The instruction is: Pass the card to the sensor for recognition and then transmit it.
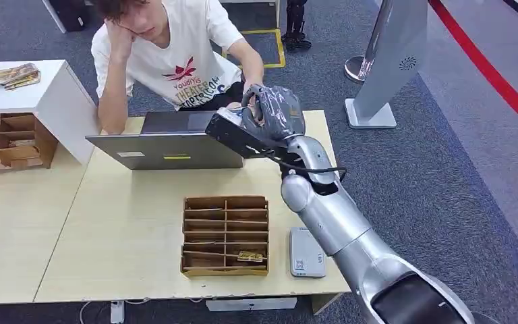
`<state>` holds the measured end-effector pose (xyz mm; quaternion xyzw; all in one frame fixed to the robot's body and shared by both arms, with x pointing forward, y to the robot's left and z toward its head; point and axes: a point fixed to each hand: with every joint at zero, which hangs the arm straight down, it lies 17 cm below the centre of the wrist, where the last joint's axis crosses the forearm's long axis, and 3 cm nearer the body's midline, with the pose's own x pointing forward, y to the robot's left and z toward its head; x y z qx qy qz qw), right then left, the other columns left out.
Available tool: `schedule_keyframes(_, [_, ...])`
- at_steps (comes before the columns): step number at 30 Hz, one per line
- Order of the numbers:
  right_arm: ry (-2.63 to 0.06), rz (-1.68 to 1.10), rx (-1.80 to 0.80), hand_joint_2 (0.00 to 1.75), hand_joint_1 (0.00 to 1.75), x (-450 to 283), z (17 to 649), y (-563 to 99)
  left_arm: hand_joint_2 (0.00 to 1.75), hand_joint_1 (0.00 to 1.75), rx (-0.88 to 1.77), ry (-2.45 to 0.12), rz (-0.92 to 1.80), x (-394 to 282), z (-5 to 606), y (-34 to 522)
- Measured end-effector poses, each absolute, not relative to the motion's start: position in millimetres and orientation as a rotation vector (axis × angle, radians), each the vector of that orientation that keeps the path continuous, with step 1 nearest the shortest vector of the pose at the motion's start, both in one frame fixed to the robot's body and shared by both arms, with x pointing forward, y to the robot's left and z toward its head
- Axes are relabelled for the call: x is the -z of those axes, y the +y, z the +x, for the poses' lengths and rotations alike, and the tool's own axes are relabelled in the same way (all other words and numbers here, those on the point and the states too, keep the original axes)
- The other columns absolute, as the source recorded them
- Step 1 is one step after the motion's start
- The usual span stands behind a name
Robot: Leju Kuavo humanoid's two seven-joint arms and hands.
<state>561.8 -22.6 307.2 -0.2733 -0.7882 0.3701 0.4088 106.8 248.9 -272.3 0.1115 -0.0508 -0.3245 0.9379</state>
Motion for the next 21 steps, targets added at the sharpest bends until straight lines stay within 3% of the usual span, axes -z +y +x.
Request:
schedule_keyframes(12, [-1.971, -0.689, -0.941, 1.75, 1.69, -302, 563, -22, 1.75, 0.0, 0.661, -0.102, 0.225, 272, 106, 249])
schedule_keyframes(13, [-1.971, -0.689, -0.942, 1.75, 0.73, -302, 563, -22, 1.75, 0.0, 0.661, -0.102, 0.225, 272, 107, 248])
schedule_keyframes(14, [-1.968, -0.691, -0.942, 1.75, 0.0, -302, 564, -22, 1.75, 0.0, 0.661, -0.102, 0.225, 272, 106, 248])
schedule_keyframes(18, [-1.954, -0.702, -0.951, 1.75, 0.0, -298, 565, -23, 1.75, 0.0, 0.659, -0.102, 0.224, 272, 106, 248])
schedule_keyframes(19, [-1.951, -0.704, -0.952, 0.0, 0.0, -297, 566, -23, 1.75, 0.0, 0.659, -0.102, 0.224, 272, 106, 248])
schedule_keyframes(21, [-1.944, -0.706, -0.957, 0.0, 0.0, -295, 567, -23, 1.75, 0.0, 0.658, -0.101, 0.224, 272, 106, 248])
